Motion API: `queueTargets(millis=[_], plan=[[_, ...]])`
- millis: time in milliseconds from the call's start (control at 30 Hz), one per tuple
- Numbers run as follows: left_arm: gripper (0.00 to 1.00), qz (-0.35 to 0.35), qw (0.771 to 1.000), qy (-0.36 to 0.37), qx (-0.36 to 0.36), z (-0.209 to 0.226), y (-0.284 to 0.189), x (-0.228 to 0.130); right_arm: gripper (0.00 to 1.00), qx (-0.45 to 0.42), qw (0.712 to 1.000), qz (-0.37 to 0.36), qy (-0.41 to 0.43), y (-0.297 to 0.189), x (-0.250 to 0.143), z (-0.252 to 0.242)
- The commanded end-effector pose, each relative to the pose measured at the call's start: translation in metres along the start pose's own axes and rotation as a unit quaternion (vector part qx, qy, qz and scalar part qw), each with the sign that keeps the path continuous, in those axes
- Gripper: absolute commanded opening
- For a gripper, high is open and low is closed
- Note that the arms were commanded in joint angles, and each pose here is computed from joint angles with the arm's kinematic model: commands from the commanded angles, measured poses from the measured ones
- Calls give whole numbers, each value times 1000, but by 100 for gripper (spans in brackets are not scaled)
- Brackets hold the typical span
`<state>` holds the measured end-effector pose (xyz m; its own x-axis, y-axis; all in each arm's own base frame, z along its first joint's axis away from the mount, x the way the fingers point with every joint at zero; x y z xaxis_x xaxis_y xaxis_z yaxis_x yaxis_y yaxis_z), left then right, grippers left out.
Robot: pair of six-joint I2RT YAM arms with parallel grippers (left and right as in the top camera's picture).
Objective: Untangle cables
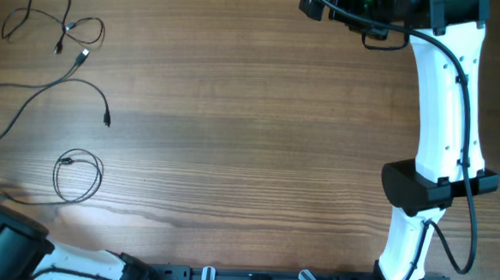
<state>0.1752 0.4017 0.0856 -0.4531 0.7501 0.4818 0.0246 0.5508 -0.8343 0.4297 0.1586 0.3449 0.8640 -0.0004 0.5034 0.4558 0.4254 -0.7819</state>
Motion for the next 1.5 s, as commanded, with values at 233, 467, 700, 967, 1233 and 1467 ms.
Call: queueTargets(millis=[233,467,700,967,1233,1467], plan=[[4,25,998,50,5,1,52,-20,100,-10,1000,13,4,11,-3,-2],[4,159,975,103,-118,-30,44,-65,100,-11,1000,15,3,11,-4,-3],[26,133,977,101,-129,-36,23,-48,100,-12,1000,20,5,11,-6,-3],[52,106,982,28,-151,-48,-20,-23,100,-12,1000,20,5,11,-6,-3],[64,346,843,39,-410,-124,-208,-103,100,-23,1000,16,4,11,-5,-6],[99,406,683,418,-440,-88,-313,-317,100,-54,997,-48,-26,-57,-6,-1]])
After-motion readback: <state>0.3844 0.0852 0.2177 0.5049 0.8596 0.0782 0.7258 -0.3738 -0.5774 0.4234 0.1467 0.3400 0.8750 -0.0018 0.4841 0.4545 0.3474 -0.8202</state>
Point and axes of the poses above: each gripper's point midway between its finger pads, its own y axis out along the fingers, its own z axis along the line the jaws close on, x = y × z, the point moved 2 cm from there along -y, back along the fingers, and after that the axes turned 9 degrees about -y, right-handed, at the moved point
